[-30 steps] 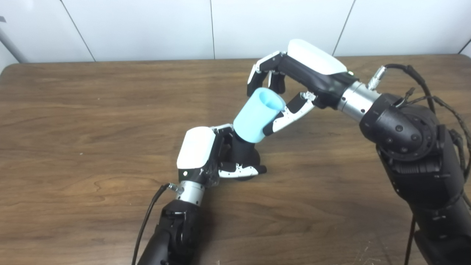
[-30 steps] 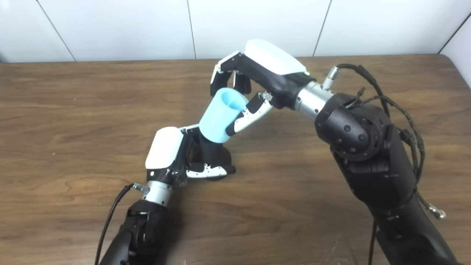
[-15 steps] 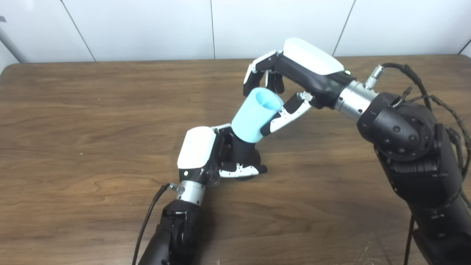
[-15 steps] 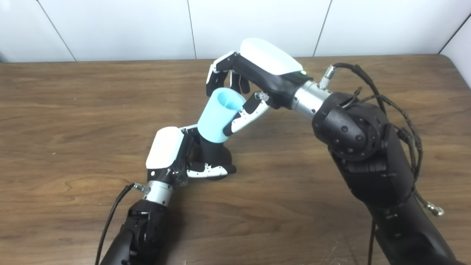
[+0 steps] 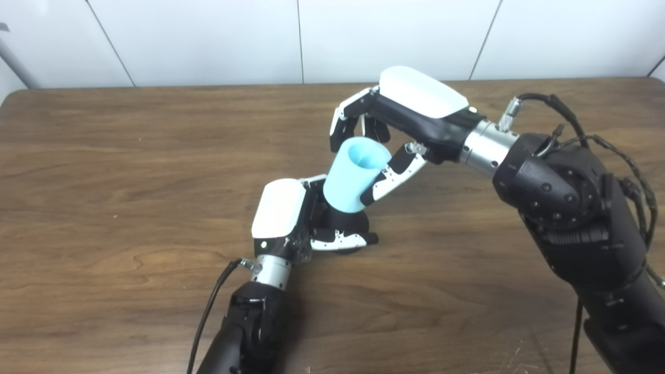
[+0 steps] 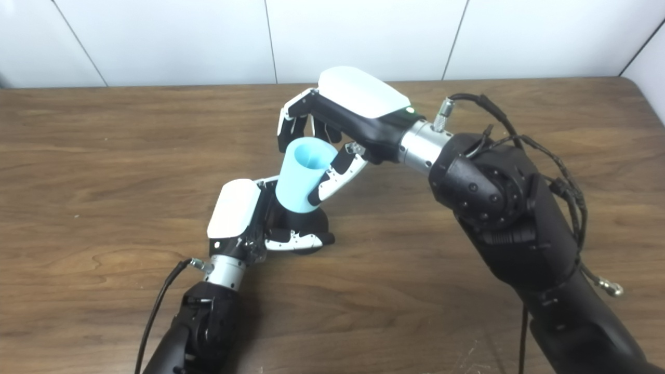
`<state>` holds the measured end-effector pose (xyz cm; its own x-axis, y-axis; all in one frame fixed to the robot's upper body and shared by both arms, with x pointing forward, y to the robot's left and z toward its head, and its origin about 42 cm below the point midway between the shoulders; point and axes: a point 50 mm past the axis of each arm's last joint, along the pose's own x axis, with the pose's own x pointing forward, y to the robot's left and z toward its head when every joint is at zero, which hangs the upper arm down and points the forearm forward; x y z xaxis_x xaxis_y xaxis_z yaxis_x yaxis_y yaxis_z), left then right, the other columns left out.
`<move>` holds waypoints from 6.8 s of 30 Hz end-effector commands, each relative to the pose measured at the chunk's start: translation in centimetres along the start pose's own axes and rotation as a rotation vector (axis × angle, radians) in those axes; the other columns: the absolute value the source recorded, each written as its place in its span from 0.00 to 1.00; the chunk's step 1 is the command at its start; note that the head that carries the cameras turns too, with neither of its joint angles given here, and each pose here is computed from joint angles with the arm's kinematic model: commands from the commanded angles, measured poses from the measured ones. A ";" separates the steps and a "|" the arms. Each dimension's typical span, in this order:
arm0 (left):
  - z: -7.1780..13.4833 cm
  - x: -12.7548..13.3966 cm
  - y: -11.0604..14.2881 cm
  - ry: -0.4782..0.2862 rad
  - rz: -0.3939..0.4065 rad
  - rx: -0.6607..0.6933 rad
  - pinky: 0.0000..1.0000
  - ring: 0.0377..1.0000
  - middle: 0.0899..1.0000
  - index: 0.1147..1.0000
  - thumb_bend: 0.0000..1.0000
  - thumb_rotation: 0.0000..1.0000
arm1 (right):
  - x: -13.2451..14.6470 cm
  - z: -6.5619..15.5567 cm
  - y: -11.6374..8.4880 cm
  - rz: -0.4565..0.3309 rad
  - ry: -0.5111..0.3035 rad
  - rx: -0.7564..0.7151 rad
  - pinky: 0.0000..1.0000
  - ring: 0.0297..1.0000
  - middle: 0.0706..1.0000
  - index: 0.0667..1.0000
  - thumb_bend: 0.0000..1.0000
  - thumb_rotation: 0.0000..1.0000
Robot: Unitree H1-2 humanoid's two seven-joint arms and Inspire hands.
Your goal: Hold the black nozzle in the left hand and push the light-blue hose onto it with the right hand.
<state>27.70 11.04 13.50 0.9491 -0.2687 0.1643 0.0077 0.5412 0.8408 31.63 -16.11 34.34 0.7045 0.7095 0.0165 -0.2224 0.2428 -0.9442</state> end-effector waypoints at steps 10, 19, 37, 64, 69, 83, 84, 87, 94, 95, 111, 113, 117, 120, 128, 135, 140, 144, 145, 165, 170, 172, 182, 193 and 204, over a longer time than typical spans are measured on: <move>-0.4 -0.5 -1.1 0.028 -0.061 0.021 0.59 0.52 0.36 0.44 0.52 0.00 | 1.2 1.3 -1.4 0.119 -0.059 -0.155 0.31 0.35 0.48 0.47 0.51 0.00; -0.2 -0.5 -1.1 0.028 -0.057 0.018 0.60 0.53 0.37 0.44 0.52 0.00 | 1.5 1.5 -1.1 0.098 -0.073 -0.133 0.30 0.35 0.47 0.50 0.51 0.00; -0.3 -0.6 -1.2 0.030 -0.063 0.021 0.60 0.54 0.38 0.44 0.52 0.00 | 0.4 1.1 -2.6 0.006 -0.048 -0.106 0.47 0.62 0.84 0.80 1.00 0.15; -1.0 -0.6 -1.1 0.046 -0.062 0.007 0.60 0.53 0.35 0.44 0.52 0.00 | -6.9 0.2 2.3 -0.096 -0.101 -0.285 0.94 0.95 0.93 0.87 0.62 0.89; -1.1 -0.6 -1.2 0.044 -0.067 0.014 0.61 0.54 0.37 0.44 0.52 0.00 | -6.9 0.3 3.3 -0.109 -0.103 -0.229 0.92 0.95 0.94 0.88 0.60 0.86; -1.0 -0.7 -1.4 0.048 -0.088 0.022 0.63 0.55 0.38 0.43 0.52 0.00 | -6.5 0.6 3.2 -0.195 -0.113 -0.192 0.89 0.95 0.96 0.89 0.54 0.83; -1.0 -0.7 -1.4 0.049 -0.089 0.022 0.64 0.55 0.38 0.43 0.52 0.00 | -6.5 0.6 3.2 -0.204 -0.115 -0.190 0.88 0.95 0.96 0.89 0.54 0.82; -1.0 -0.7 -1.5 0.051 -0.092 0.021 0.65 0.55 0.38 0.43 0.52 0.00 | -6.6 0.6 2.9 -0.233 -0.116 -0.189 0.87 0.94 0.95 0.89 0.53 0.79; -0.9 -0.8 -1.5 0.055 -0.097 0.029 0.66 0.56 0.39 0.43 0.52 0.00 | -7.1 0.8 2.7 -0.228 -0.121 -0.213 0.88 0.94 0.96 0.90 0.53 0.83; -0.9 -0.8 -1.5 0.056 -0.099 0.030 0.66 0.57 0.41 0.43 0.52 0.00 | -7.2 0.9 2.7 -0.220 -0.123 -0.209 0.88 0.94 0.95 0.90 0.53 0.82; -1.1 -0.7 -1.4 0.055 -0.096 0.027 0.64 0.55 0.37 0.44 0.52 0.00 | -7.5 1.1 5.4 -0.138 -0.138 -0.177 0.86 0.93 0.93 0.88 0.54 0.81; -1.1 -0.6 -1.4 0.053 -0.096 0.027 0.64 0.55 0.37 0.43 0.52 0.00 | -7.4 1.2 5.7 -0.133 -0.141 -0.178 0.87 0.94 0.93 0.88 0.54 0.79; -1.0 -0.6 -1.4 0.053 -0.100 0.026 0.62 0.53 0.35 0.44 0.52 0.00 | -7.3 1.0 6.4 -0.120 -0.127 -0.185 0.88 0.95 0.93 0.88 0.55 0.78; -0.9 -0.6 -1.4 0.053 -0.104 0.028 0.62 0.53 0.38 0.43 0.52 0.00 | -7.2 0.8 6.8 -0.110 -0.116 -0.191 0.90 0.97 0.93 0.87 0.55 0.79; -0.8 -0.6 -1.4 0.056 -0.101 0.025 0.63 0.54 0.40 0.43 0.53 0.00 | -7.4 0.2 7.5 -0.066 -0.091 -0.173 0.86 0.97 0.92 0.83 0.55 0.77; -0.7 -0.7 -1.2 0.058 -0.102 0.024 0.64 0.55 0.37 0.43 0.52 0.00 | -7.9 -0.4 8.2 -0.016 -0.063 -0.177 0.87 0.96 0.88 0.81 0.54 0.78; -0.8 -0.7 -1.2 0.052 -0.099 0.032 0.63 0.54 0.38 0.43 0.52 0.00 | -8.3 -0.9 9.1 0.022 -0.059 -0.178 0.88 0.96 0.87 0.81 0.53 0.76; -0.9 -0.8 -1.2 0.049 -0.100 0.039 0.61 0.54 0.39 0.44 0.52 0.00 | -8.7 -1.3 9.8 0.039 -0.052 -0.175 0.85 0.95 0.86 0.79 0.54 0.75; -0.9 -0.8 -1.1 0.049 -0.100 0.040 0.61 0.54 0.39 0.44 0.52 0.00 | -8.8 -1.3 10.0 0.042 -0.048 -0.171 0.84 0.94 0.86 0.79 0.54 0.76; -0.9 -0.9 -0.8 0.048 -0.108 0.044 0.64 0.58 0.42 0.43 0.52 0.00 | -9.8 -2.6 12.6 0.063 0.006 -0.132 0.89 0.94 0.89 0.79 0.53 0.79; -1.0 -0.9 -0.7 0.051 -0.107 0.043 0.64 0.57 0.41 0.44 0.52 0.00 | -9.7 -2.7 12.9 0.059 0.010 -0.128 0.89 0.94 0.88 0.79 0.53 0.79; -1.0 -0.9 -0.7 0.050 -0.107 0.042 0.63 0.57 0.40 0.44 0.52 0.00 | -9.6 -2.7 13.1 0.060 0.008 -0.125 0.89 0.94 0.88 0.78 0.53 0.80; -1.1 -1.0 -0.6 0.055 -0.111 0.045 0.64 0.57 0.41 0.43 0.52 0.00 | -9.2 -2.2 12.9 0.035 -0.003 -0.102 0.91 0.95 0.89 0.79 0.53 0.74; -1.3 -0.9 -1.0 0.053 -0.105 0.033 0.63 0.54 0.36 0.44 0.52 0.00 | -7.8 1.1 3.6 -0.331 -0.129 -0.228 0.92 0.97 0.93 0.84 0.46 0.88; -1.3 -0.8 -1.1 0.059 -0.108 0.031 0.64 0.55 0.36 0.44 0.52 0.00 | -7.7 -0.4 2.9 -0.326 -0.077 -0.215 0.81 0.90 0.89 0.83 0.47 0.77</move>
<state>27.62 11.00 13.41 0.9477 -0.2919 0.1290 0.0453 0.5232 0.8510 25.74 -20.84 30.73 0.6657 0.6742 0.3199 0.1315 0.3159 -0.9396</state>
